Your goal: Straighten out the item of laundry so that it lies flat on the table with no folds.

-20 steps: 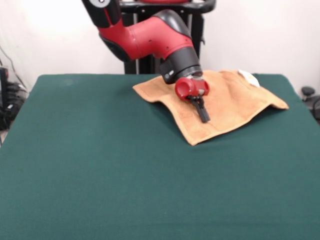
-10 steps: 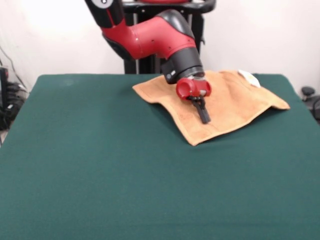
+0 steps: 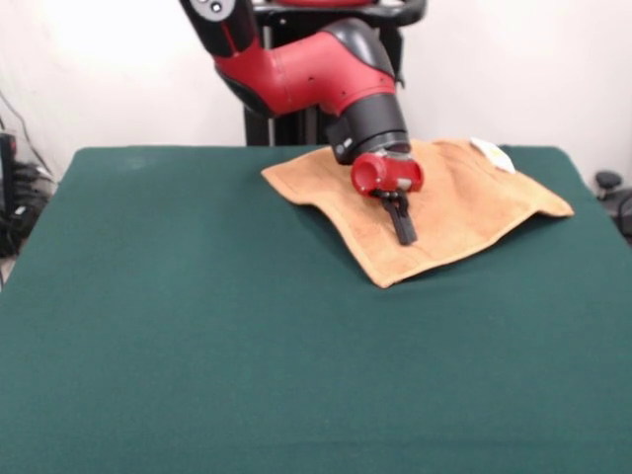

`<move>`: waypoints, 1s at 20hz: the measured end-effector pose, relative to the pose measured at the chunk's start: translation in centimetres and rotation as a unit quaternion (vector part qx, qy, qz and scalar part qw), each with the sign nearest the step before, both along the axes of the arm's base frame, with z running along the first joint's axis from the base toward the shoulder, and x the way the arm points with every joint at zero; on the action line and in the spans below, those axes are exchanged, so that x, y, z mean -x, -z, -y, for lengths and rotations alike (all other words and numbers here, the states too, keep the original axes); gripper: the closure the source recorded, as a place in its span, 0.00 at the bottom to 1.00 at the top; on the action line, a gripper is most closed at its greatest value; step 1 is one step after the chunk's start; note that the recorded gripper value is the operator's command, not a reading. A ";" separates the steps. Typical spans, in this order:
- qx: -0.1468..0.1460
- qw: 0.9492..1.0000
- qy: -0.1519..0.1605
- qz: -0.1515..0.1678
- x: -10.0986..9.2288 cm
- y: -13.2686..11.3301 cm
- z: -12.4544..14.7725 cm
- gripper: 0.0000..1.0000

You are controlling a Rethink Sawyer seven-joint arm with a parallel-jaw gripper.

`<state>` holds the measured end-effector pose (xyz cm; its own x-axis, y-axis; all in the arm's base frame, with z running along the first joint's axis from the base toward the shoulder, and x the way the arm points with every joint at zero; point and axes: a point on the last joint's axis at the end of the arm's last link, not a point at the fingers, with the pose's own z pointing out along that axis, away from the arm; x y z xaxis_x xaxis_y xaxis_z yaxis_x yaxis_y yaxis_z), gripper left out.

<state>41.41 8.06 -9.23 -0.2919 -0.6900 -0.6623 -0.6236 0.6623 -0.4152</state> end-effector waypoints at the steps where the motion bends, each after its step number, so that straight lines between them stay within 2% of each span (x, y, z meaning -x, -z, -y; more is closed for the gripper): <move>1: -0.001 1.000 0.002 0.001 0.0 0.0 0.0 1.00; 20: -0.006 1.000 0.013 0.010 0.2 0.2 -0.2 1.00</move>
